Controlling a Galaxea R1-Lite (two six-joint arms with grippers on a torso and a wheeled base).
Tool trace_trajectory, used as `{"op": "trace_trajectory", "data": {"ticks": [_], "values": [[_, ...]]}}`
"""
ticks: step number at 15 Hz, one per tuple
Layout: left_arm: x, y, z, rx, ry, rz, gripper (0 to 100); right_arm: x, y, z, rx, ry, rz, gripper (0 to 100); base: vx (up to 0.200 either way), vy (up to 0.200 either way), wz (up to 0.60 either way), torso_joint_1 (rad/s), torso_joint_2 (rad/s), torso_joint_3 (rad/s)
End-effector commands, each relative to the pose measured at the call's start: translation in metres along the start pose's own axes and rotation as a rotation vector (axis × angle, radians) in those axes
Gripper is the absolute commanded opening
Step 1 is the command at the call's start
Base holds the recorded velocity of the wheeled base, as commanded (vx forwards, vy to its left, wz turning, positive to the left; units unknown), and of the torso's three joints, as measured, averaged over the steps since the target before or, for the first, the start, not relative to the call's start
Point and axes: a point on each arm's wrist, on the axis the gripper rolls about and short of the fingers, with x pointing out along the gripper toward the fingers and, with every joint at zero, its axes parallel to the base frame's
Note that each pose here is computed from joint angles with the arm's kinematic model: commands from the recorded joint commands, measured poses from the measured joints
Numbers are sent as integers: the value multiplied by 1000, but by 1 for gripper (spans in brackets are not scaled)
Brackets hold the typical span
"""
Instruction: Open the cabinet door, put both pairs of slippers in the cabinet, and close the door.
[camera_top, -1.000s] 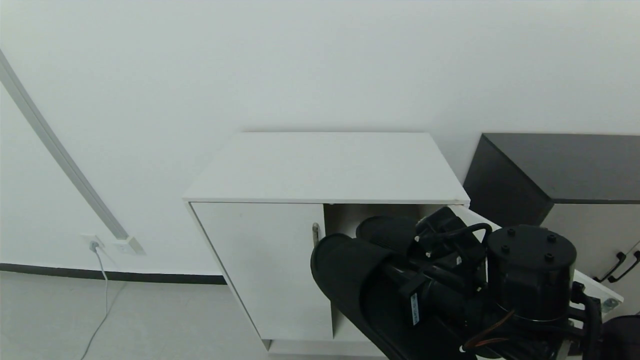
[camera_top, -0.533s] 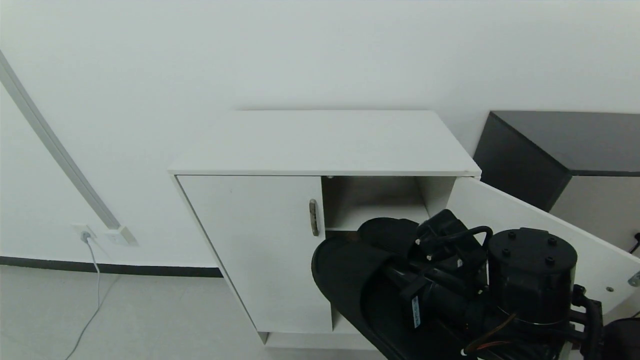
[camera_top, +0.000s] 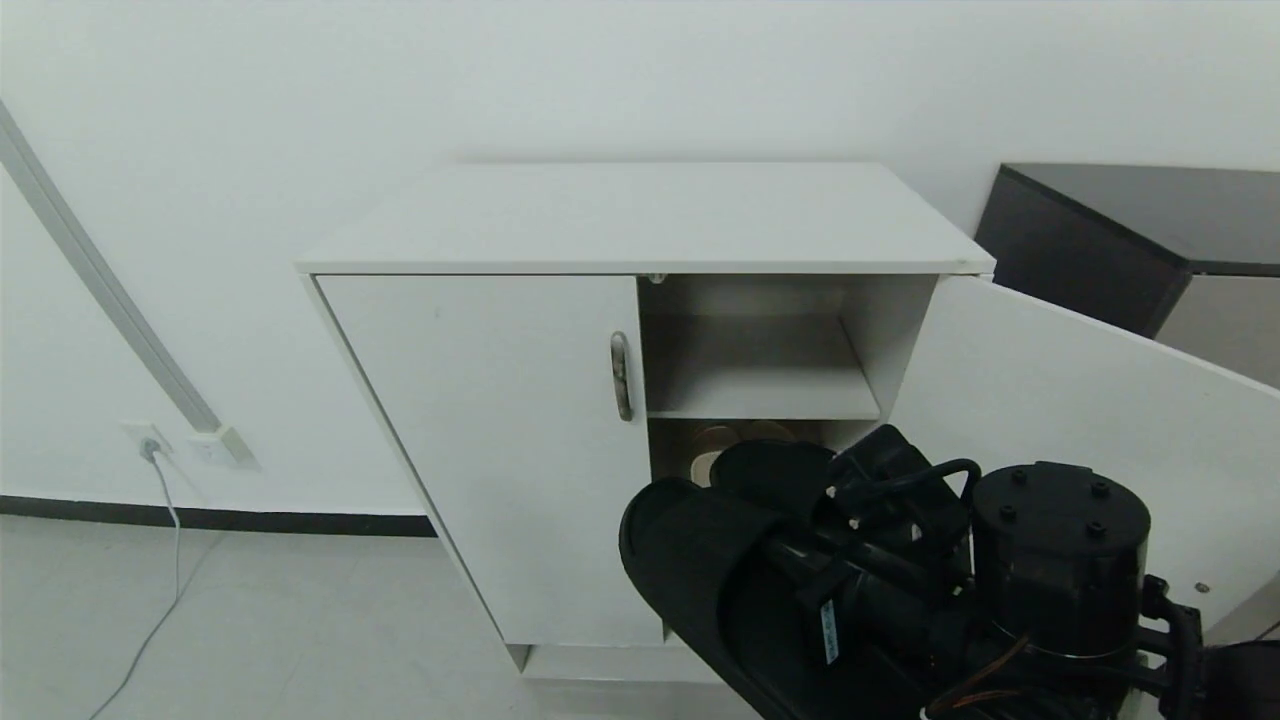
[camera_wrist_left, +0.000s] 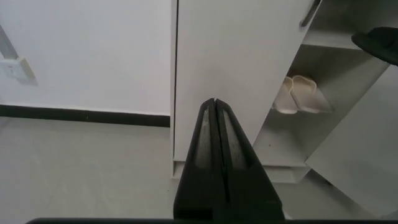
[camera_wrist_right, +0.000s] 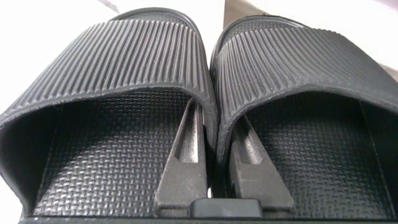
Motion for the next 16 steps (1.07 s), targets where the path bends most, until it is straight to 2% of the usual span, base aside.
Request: {"op": "trace_trajectory", "data": {"ticks": [1, 7, 12, 16], "values": [[0, 0, 0, 0, 3, 0, 0, 0, 1, -3, -4, 10, 3, 0, 0, 0, 0, -134, 481, 330], [0, 0, 0, 0, 0, 0, 0, 0, 2, -3, -5, 11, 6, 0, 0, 0, 0, -109, 457, 347], [0, 0, 0, -2, 0, 0, 0, -1, 2, -3, -11, 7, 6, 0, 0, 0, 0, -38, 429, 385], [0, 0, 0, -2, 0, 0, 0, -1, 2, -4, -21, 4, 7, 0, 0, 0, 0, 2, 92, 87]]}}
